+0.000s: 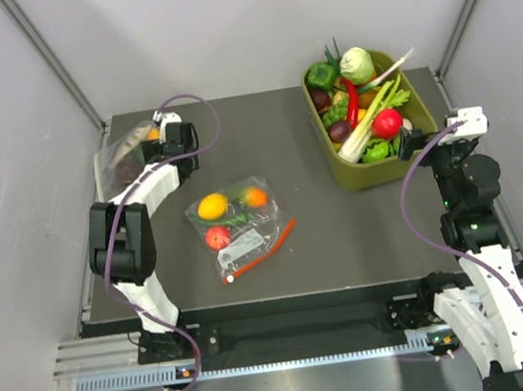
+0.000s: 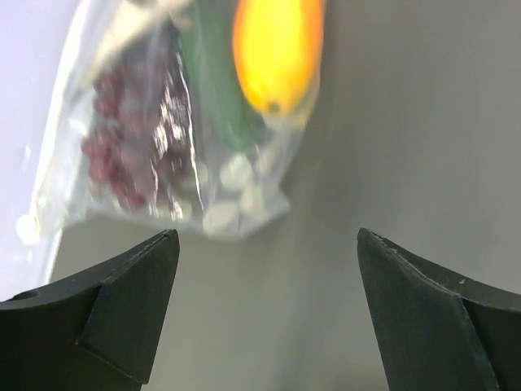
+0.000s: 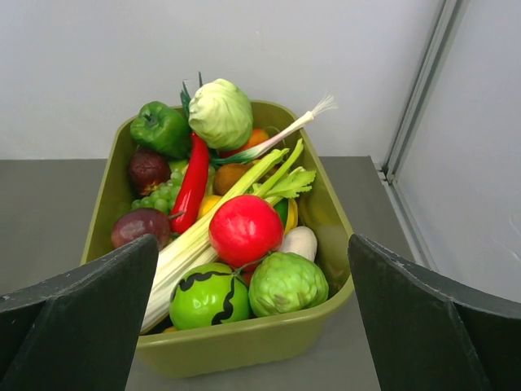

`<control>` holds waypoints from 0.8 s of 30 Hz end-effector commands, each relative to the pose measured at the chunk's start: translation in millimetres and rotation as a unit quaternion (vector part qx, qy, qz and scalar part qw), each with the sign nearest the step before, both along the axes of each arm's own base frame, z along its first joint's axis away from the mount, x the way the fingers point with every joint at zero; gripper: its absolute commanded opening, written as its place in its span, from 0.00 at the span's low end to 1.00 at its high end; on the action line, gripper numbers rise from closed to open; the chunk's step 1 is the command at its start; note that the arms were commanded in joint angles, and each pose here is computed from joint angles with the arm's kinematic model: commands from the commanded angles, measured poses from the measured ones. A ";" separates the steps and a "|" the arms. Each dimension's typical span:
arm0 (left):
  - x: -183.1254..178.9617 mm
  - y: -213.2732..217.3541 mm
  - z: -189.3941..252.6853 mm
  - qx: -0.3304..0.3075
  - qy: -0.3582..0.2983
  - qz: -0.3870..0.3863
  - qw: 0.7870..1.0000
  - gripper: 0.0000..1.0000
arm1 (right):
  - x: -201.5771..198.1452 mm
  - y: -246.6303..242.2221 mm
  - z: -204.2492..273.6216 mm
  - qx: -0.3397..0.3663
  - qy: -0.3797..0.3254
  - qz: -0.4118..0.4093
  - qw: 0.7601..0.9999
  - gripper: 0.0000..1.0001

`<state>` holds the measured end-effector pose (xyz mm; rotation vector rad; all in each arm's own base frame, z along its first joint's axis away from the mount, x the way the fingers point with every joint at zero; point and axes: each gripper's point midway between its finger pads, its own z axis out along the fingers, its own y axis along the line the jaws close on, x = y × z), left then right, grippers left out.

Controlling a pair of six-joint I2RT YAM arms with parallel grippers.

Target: Open the zip-top bag and remove the fake food

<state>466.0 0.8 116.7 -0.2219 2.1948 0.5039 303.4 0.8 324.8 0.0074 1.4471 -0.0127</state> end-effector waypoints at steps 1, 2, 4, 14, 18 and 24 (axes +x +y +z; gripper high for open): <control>35.5 13.7 31.3 0.030 -0.065 0.025 0.997 0.95 | -2.7 7.3 26.3 0.000 -0.028 0.019 0.999 1.00; 38.8 14.4 28.7 0.034 -0.063 0.024 0.997 0.95 | -1.6 8.3 25.4 -0.001 -0.026 0.021 0.999 1.00; 47.2 21.0 21.1 0.040 -0.056 0.028 0.997 0.93 | -0.9 8.6 24.9 -0.001 -0.026 0.022 0.999 1.00; 54.0 33.1 -8.7 0.039 -0.003 0.014 0.999 0.42 | 4.3 13.9 19.8 -0.003 -0.015 0.036 0.999 1.00; 53.1 26.8 -9.0 0.024 0.004 0.000 1.000 0.03 | 6.1 16.1 16.3 -0.004 -0.008 0.042 0.999 1.00; 51.8 3.5 22.3 -0.036 -0.028 -0.043 0.998 0.00 | 5.3 16.6 17.2 -0.004 -0.009 0.044 0.999 1.00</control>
